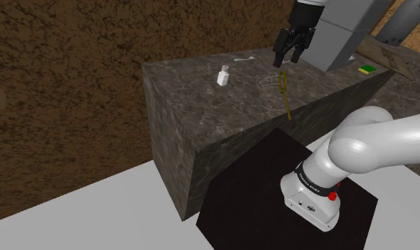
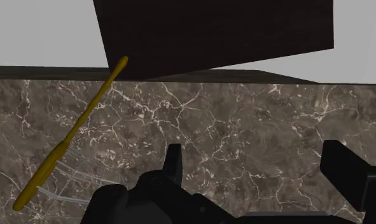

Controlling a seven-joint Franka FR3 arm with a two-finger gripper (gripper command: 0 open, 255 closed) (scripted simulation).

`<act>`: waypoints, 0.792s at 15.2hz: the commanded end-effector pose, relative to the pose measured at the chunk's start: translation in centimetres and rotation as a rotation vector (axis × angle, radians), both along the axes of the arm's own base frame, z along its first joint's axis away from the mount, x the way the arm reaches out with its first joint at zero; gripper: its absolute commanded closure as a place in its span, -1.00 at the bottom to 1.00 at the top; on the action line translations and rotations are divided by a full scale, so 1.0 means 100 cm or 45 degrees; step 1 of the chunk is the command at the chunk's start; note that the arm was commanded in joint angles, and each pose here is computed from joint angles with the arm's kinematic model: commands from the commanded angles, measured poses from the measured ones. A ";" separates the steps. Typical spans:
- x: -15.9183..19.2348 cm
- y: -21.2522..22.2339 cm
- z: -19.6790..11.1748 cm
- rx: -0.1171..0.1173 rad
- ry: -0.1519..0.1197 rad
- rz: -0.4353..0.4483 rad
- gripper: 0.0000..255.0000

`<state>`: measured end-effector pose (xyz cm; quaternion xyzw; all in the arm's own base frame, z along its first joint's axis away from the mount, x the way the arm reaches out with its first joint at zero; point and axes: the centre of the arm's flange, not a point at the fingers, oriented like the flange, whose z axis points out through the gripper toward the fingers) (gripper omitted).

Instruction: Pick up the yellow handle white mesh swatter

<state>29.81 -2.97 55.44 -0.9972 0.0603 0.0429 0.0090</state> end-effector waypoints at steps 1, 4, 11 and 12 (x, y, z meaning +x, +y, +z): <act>0.000 0.000 0.000 0.000 0.000 0.000 -1.00; 0.007 -0.024 -0.027 -0.038 -0.025 -0.111 -1.00; 0.016 -0.084 -0.086 -0.127 -0.084 -0.369 -1.00; 0.017 -0.093 -0.094 -0.139 -0.093 -0.405 -1.00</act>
